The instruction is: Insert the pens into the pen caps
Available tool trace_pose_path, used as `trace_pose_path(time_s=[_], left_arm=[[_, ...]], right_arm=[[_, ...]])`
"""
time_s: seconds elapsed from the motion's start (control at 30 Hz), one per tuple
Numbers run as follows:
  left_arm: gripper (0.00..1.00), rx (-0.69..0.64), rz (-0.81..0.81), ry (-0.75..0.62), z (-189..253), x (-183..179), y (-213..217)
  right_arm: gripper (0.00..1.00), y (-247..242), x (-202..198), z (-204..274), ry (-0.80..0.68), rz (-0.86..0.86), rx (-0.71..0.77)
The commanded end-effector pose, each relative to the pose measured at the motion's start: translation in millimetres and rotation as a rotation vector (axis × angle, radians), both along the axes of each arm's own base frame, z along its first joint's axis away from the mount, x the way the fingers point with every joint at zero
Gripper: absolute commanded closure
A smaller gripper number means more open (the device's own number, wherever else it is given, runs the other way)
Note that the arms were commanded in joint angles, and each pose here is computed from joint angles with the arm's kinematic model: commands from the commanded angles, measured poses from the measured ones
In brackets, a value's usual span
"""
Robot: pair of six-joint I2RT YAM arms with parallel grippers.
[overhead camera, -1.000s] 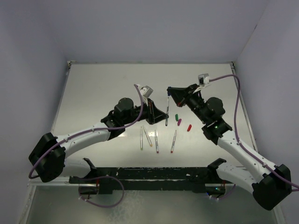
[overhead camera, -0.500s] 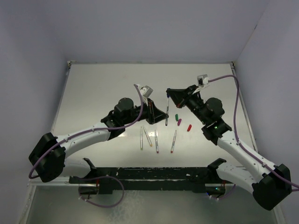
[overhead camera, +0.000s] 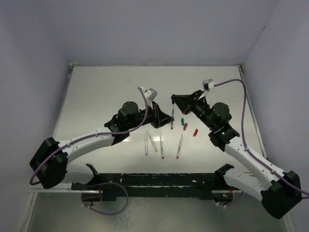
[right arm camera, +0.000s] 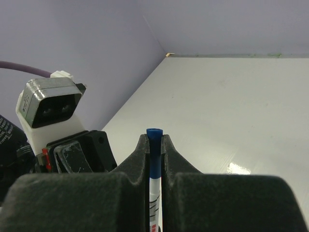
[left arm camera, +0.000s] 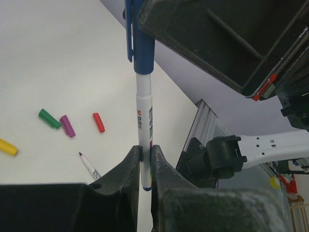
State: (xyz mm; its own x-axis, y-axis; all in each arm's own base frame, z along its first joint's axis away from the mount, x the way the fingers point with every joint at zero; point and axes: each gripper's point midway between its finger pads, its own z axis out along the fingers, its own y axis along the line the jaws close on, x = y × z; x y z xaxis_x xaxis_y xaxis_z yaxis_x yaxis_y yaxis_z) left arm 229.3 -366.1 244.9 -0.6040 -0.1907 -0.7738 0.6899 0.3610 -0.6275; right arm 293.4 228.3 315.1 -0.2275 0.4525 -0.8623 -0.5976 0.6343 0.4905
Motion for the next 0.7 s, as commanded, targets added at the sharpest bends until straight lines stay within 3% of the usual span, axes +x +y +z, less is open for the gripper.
trace_pose_path(time_s=[0.0,0.67], left_arm=[[1.00,-0.078,0.037,-0.063,32,7,1],[1.00,-0.206,0.207,-0.106,66,40,32]], right_arm=[[1.00,5,-14,14,-0.039,0.067,0.029],[1.00,20,-31,-51,0.145,0.202,-0.114]])
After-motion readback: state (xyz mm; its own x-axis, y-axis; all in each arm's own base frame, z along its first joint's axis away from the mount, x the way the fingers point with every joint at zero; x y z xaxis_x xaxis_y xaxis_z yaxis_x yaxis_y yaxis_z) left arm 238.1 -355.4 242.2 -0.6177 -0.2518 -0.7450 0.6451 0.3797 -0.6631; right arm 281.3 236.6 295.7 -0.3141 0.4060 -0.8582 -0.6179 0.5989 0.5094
